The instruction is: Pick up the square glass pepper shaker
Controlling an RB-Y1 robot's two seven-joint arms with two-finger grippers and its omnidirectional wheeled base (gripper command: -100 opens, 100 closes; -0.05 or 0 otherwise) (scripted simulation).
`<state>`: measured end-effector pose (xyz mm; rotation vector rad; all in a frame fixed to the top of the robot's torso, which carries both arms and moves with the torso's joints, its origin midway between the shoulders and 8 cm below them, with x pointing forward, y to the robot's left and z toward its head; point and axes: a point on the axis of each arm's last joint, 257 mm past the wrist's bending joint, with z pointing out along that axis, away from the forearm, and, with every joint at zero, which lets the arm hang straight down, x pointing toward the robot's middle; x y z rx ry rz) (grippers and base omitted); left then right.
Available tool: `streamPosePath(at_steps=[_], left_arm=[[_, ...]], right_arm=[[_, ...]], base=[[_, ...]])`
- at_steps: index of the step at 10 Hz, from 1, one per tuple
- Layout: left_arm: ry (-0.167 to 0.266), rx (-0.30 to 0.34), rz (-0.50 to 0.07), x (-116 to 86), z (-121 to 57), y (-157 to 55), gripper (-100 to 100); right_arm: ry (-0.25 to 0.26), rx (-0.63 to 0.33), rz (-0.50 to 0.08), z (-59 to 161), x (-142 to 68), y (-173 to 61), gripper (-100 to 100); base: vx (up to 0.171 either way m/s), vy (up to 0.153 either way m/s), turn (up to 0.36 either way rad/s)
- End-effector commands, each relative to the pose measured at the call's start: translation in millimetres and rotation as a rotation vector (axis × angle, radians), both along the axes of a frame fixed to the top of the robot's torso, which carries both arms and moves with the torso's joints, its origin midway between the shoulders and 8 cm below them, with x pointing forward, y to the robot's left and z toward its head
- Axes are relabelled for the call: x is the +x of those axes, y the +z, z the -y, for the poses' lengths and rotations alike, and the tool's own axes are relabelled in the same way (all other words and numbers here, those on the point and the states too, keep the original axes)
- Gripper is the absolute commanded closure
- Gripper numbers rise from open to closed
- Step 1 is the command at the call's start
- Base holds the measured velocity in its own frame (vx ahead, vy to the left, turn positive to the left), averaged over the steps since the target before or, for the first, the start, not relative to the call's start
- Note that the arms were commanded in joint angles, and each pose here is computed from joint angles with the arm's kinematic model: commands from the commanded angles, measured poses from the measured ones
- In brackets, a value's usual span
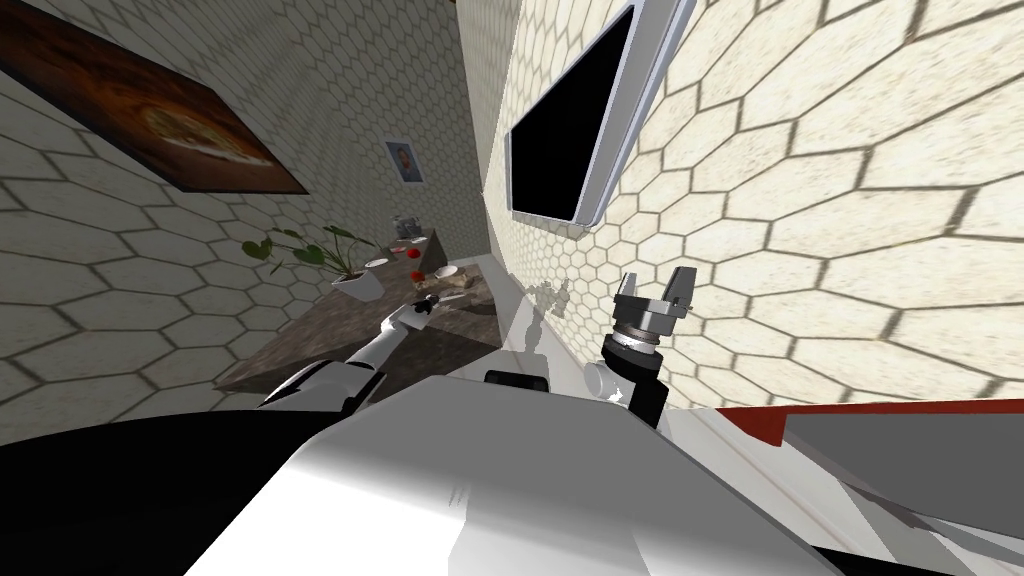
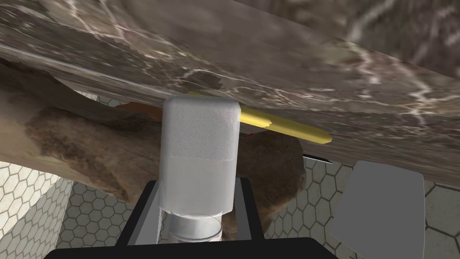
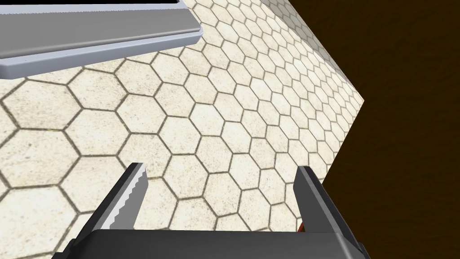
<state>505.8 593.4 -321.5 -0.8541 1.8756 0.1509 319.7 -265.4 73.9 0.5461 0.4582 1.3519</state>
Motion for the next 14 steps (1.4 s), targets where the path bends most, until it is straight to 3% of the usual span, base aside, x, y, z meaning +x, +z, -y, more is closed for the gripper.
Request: streamPosePath(at_steps=[1,2,3,5,6,8,9,12,13,14], left_arm=[[0.000,-0.001,-0.010,-10.9,0.7,-3.6,100],[-0.023,-0.001,0.014,-1.6,10.8,6.8,100],[0.018,0.001,-0.024,-25.2,-3.8,-4.1,100],[-0.026,-0.002,0.007,-17.0,15.3,7.7,100],[0.004,0.000,-0.027,-40.1,5.8,-1.2,100],[-0.044,-0.004,0.012,-28.5,27.1,14.6,100],[-0.007,-0.002,-0.028,-52.5,15.0,4.0,100],[-0.055,-0.008,0.008,-43.1,37.3,18.7,100],[-0.042,-0.006,-0.004,-48.5,30.4,11.9,100],[-0.045,-0.007,-0.001,-47.6,31.9,13.0,0]], right_arm=[[0.000,0.000,0.000,0.0,0.0,0.0,0],[0.000,0.000,0.000,0.0,0.0,0.0,0],[0.000,0.000,0.000,0.0,0.0,0.0,0],[0.000,0.000,0.000,0.0,0.0,0.0,0],[0.000,0.000,0.000,0.0,0.0,0.0,0],[0.000,0.000,0.000,0.0,0.0,0.0,0],[0.000,0.000,0.000,0.0,0.0,0.0,0],[0.000,0.000,0.000,0.0,0.0,0.0,0],[0.000,0.000,0.000,0.0,0.0,0.0,0],[0.000,0.000,0.000,0.0,0.0,0.0,0]], base=[[0.050,-0.004,0.028],[0.021,-0.001,0.028],[0.048,0.001,-0.001],[0.040,-0.003,0.021],[0.044,-0.004,0.005],[0.033,-0.004,0.020],[0.047,-0.007,-0.004],[0.027,-0.002,0.014],[0.000,0.000,0.000],[0.000,0.000,0.000]])
